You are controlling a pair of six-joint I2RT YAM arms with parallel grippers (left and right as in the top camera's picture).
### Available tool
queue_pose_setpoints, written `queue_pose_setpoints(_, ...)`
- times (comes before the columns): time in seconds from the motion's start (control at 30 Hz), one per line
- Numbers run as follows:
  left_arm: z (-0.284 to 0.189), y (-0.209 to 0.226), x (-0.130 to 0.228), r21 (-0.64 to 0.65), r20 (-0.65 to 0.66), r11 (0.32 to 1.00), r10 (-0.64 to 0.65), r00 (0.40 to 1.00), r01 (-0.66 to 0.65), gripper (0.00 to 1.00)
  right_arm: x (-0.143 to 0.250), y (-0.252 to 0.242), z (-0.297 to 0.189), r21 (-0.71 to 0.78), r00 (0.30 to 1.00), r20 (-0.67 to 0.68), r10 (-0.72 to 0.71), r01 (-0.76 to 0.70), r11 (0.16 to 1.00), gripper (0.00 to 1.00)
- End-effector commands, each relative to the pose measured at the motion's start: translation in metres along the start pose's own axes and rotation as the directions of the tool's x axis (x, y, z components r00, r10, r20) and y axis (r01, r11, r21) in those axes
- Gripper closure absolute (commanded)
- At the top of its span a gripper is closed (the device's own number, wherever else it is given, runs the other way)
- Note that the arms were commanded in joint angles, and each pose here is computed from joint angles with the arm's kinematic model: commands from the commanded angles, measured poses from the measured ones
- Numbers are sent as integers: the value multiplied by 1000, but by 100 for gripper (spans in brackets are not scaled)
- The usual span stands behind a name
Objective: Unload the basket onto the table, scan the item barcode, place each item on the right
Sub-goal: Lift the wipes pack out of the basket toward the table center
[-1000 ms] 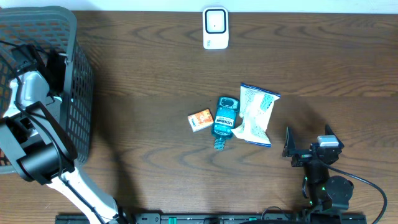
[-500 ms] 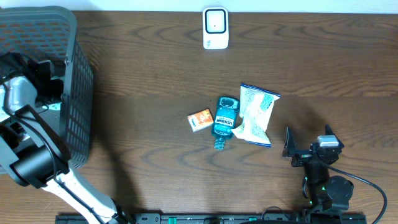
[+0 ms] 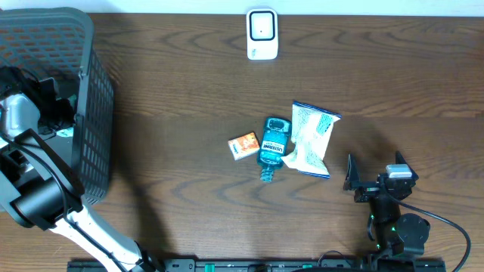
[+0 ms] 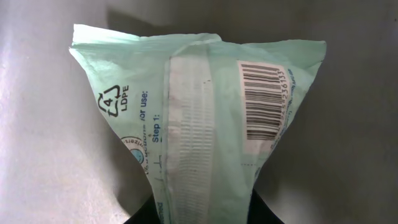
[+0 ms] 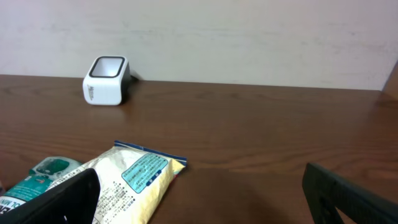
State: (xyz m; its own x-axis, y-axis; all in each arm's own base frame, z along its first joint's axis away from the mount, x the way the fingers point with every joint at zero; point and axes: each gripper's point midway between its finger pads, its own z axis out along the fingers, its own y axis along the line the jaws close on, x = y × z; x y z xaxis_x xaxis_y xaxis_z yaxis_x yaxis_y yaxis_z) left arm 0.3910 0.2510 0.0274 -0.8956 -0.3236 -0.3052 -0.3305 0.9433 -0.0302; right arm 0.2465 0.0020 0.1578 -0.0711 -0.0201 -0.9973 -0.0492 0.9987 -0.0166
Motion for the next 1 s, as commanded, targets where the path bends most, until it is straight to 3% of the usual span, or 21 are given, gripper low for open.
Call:
queue_pose_setpoints(0.0, 4, -1, 25, -4, -82, 999, -34, 996, 34, 81, 1, 0, 0, 2, 1000, -4, 7, -7, 1000, 1)
queue_pose_setpoints(0.2, -54, 1, -8, -29, 71, 989, -146, 987, 148, 88, 1, 0, 0, 2, 1000, -4, 7, -7, 1000, 1)
queue_pose_setpoints(0.37, -134, -2, -32, -14, 263, 963, -257, 930, 270, 90, 1, 0, 0, 2, 1000, -4, 7, -7, 1000, 1)
queue_pose_setpoints(0.53, -236, -11, -44, 85, 480, 908, -398, 782, 410, 90, 1, 0, 0, 2, 1000, -4, 7, -7, 1000, 1)
queue_pose_setpoints(0.67, -313, -37, -34, 267, 567, 847, -524, 636, 460, 91, 1, 0, 0, 2, 1000, -4, 7, -7, 1000, 1)
queue_pose_setpoints(0.8, -368, -92, -17, 411, 593, 866, -491, 638, 284, 91, 1, 0, 0, 2, 1000, -4, 7, -7, 1000, 1)
queue_pose_setpoints(0.97, -384, -149, 14, 463, 554, 872, -425, 715, 160, 91, 1, 0, 0, 2, 1000, -4, 7, -7, 1000, 1)
